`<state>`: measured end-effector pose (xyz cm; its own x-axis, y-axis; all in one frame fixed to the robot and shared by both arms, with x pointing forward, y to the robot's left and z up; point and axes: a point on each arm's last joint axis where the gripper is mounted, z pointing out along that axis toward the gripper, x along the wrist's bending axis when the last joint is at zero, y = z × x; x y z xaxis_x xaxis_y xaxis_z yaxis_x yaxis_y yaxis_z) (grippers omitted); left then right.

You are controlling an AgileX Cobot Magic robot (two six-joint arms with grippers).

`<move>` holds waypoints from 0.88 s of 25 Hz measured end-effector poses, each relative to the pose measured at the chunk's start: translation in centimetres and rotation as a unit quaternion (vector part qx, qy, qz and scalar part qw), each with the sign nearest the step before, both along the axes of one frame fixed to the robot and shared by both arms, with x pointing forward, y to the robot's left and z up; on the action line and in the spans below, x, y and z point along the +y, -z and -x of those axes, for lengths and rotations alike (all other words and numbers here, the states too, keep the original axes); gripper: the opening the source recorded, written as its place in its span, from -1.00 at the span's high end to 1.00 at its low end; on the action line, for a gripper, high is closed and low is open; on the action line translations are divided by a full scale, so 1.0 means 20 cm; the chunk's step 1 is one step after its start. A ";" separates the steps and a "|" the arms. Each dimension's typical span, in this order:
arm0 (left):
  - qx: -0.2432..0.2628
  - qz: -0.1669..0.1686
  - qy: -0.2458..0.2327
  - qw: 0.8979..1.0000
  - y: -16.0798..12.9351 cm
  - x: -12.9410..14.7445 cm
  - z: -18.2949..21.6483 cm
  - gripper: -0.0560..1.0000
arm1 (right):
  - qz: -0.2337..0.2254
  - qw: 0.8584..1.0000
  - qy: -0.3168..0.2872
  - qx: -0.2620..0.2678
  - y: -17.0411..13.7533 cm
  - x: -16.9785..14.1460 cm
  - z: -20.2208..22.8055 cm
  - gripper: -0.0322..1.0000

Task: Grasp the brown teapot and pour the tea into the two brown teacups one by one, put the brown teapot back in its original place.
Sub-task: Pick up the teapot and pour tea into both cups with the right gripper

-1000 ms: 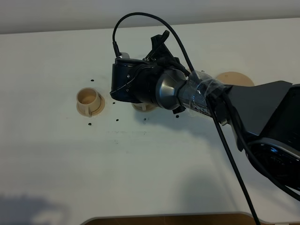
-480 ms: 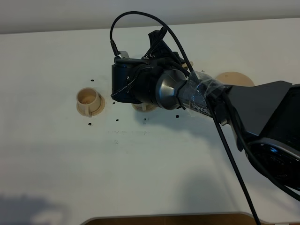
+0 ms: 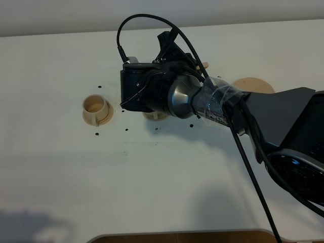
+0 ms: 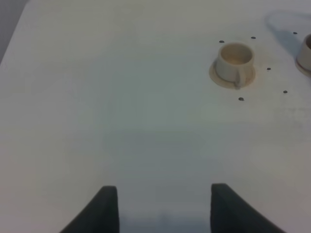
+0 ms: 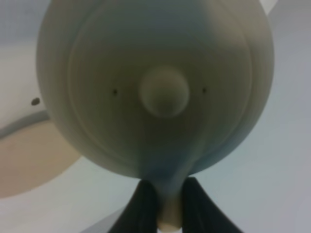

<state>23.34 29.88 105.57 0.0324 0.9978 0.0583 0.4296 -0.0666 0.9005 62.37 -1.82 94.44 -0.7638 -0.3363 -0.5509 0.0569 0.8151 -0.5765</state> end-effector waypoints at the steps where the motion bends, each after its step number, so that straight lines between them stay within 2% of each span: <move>1: 0.000 0.000 0.000 1.000 0.00 0.00 0.00 0.02 | 0.003 1.000 -0.002 0.001 0.00 0.00 0.00 0.70; 22: 0.000 0.000 0.000 1.000 0.00 0.00 0.00 0.02 | 0.033 0.999 -0.025 -0.013 -0.02 0.00 -0.01 0.70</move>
